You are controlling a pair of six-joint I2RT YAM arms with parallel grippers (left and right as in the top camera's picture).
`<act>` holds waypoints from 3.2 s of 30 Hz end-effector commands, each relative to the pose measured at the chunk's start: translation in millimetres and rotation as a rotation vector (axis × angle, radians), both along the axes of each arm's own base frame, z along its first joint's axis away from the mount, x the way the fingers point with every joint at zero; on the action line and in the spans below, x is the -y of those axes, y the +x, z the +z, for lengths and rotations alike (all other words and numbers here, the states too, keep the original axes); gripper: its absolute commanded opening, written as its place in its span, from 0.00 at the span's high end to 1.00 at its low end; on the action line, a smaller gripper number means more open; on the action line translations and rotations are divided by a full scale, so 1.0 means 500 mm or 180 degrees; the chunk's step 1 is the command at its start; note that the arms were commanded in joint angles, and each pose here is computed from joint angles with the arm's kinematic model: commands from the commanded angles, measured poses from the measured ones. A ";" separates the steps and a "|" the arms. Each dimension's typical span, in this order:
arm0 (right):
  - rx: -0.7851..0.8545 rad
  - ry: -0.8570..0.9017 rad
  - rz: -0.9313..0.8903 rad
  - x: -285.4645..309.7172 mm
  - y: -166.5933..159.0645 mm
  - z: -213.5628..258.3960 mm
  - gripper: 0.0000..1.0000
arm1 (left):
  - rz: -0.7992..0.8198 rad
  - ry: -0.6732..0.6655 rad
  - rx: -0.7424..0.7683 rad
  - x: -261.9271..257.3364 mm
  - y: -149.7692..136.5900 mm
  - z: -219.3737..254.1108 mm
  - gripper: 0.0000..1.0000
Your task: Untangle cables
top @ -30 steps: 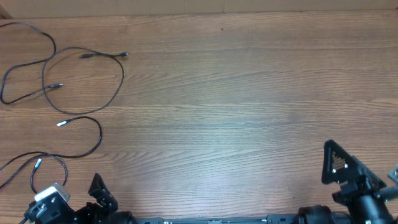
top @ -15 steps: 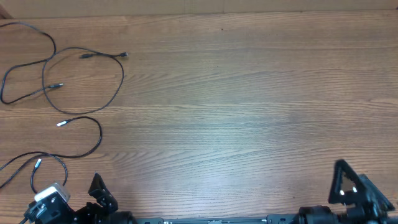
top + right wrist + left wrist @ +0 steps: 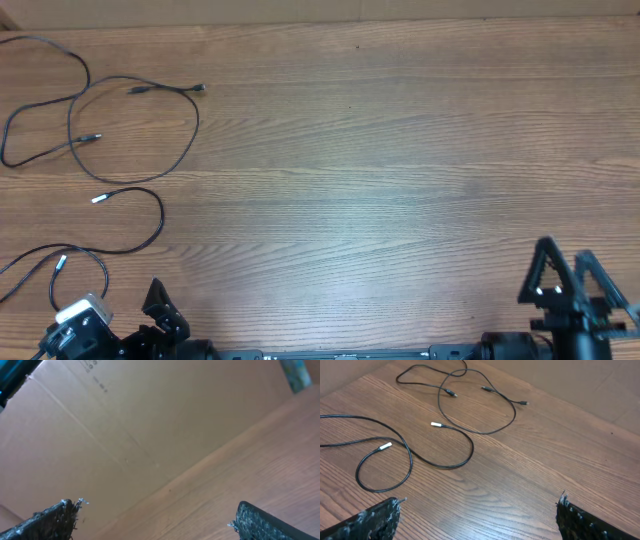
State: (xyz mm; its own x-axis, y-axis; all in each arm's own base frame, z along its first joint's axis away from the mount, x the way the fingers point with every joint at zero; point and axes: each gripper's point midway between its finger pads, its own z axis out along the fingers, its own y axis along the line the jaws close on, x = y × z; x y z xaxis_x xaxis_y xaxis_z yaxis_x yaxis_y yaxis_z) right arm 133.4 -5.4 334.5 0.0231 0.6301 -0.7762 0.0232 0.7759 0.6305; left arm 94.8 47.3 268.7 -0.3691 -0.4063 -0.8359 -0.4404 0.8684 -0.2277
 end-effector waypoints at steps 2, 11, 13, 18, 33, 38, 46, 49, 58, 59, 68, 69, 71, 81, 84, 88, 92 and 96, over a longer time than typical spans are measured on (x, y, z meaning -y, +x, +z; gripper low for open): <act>0.0003 -0.0059 0.0257 -0.028 0.037 -0.032 0.00 | 0.0078 -0.0016 0.0052 -0.005 -0.005 0.003 0.01; -0.0076 -0.0042 0.0417 -0.044 0.071 -0.073 0.00 | 0.0078 -0.0016 0.0052 -0.005 -0.005 0.003 0.01; -0.0066 -0.0045 0.0422 -0.045 0.075 -0.076 0.00 | 0.0078 -0.0016 0.0052 -0.005 -0.005 0.003 0.00; -0.0099 -0.0042 0.0422 -0.045 0.081 -0.086 0.00 | 0.0078 -0.0016 0.0052 -0.005 -0.005 0.003 0.00; -0.0245 -0.0016 0.0437 -0.046 0.099 -0.128 0.00 | 0.0078 -0.0016 0.0052 -0.005 -0.005 0.003 0.01; -0.0257 -0.0016 0.0447 -0.047 0.100 -0.131 0.00 | 0.0078 -0.0016 0.0052 -0.005 -0.005 0.003 0.00; -0.0259 -0.0018 0.0457 -0.048 0.100 -0.131 0.00 | 0.0078 -0.0016 0.0052 -0.005 -0.005 0.003 0.00; -0.0257 -0.0042 0.0439 -0.046 0.100 -0.131 0.00 | 0.0078 -0.0016 0.0052 -0.005 -0.005 0.003 0.00; -0.0258 -0.0157 0.0343 -0.036 0.101 -0.132 0.00 | 0.0078 -0.0016 0.0052 -0.005 -0.005 0.003 0.00; -0.0261 -0.0197 0.0343 -0.035 0.102 -0.133 0.00 | 0.0078 -0.0016 0.0052 -0.005 -0.005 0.003 0.01; -0.0071 -0.0224 0.0428 -0.046 0.145 -0.156 0.00 | 0.0078 -0.0016 0.0052 -0.005 -0.005 0.003 0.00; -0.0035 -0.0226 0.0444 -0.048 0.150 -0.158 0.00 | 0.0078 -0.0016 0.0052 -0.005 -0.005 0.003 0.00; 0.0026 -0.0229 0.0471 -0.052 0.161 -0.165 0.00 | 0.0078 -0.0016 0.0052 -0.005 -0.005 0.003 0.00; 0.0113 -0.0312 0.0452 -0.050 0.171 -0.169 0.00 | 0.0078 -0.0016 0.0052 -0.005 -0.005 0.003 0.00; 0.0190 -0.0410 0.0446 -0.050 0.171 -0.159 0.00 | 0.0078 -0.0016 0.0052 -0.005 -0.005 0.003 0.00; 0.0306 -0.0463 0.0439 -0.050 0.175 -0.151 0.00 | 0.0078 -0.0016 0.0052 -0.005 -0.005 0.003 0.01; 0.0396 -0.0468 0.0450 -0.052 0.182 -0.154 0.00 | 0.0078 -0.0016 0.0052 -0.005 -0.005 0.003 0.00; 0.0435 -0.0472 0.0463 -0.054 0.187 -0.160 0.00 | 0.0078 -0.0016 0.0052 -0.005 -0.005 0.003 0.01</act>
